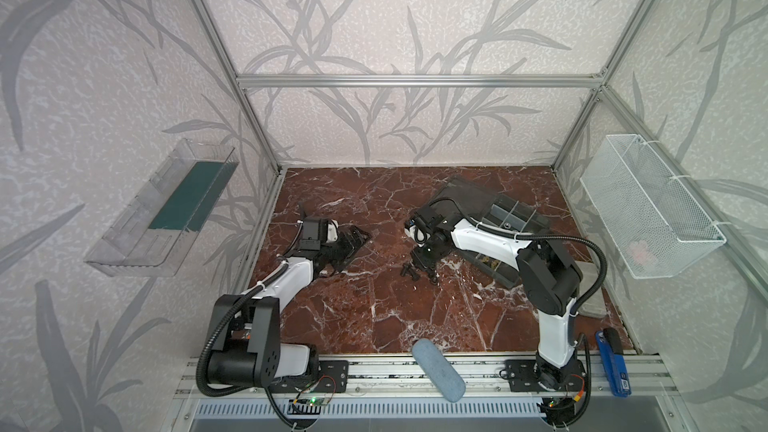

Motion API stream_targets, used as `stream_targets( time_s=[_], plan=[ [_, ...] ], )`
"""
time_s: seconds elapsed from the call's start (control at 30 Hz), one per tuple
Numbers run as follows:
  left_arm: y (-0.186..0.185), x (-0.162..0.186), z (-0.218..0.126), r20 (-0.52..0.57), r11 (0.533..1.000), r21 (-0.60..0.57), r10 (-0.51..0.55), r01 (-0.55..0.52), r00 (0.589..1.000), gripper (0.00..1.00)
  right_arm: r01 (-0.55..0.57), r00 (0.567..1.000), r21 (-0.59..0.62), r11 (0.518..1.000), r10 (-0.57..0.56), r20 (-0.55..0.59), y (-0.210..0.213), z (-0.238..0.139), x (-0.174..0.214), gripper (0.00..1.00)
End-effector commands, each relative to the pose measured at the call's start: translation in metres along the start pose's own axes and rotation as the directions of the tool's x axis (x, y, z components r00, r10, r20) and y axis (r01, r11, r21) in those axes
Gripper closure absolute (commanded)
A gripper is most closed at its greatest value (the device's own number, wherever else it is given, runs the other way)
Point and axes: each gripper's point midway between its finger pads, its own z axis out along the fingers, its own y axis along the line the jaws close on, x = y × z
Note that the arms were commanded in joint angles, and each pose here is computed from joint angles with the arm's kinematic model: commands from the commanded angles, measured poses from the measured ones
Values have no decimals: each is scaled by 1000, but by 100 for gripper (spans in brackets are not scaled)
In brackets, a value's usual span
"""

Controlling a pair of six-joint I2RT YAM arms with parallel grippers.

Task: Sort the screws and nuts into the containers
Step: 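Move the right gripper back over the pile toward another silver hex nut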

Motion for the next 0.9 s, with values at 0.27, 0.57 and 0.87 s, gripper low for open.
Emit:
stream_targets(
  time_s=[0.27, 0.57, 0.87],
  plan=[
    [1, 2, -4, 1, 1000, 16, 4, -4, 1000, 0, 13, 1000, 24, 1000, -13, -12, 8, 17, -8, 43],
    [1, 1, -4, 5, 1000, 11, 1, -1, 1000, 0, 9, 1000, 68, 998, -8, -16, 0, 26, -11, 43],
    [4, 1, -3, 2, 1000, 6, -2, 2, 1000, 1, -7, 999, 79, 997, 9, -30, -2, 35, -13, 46]
  ],
)
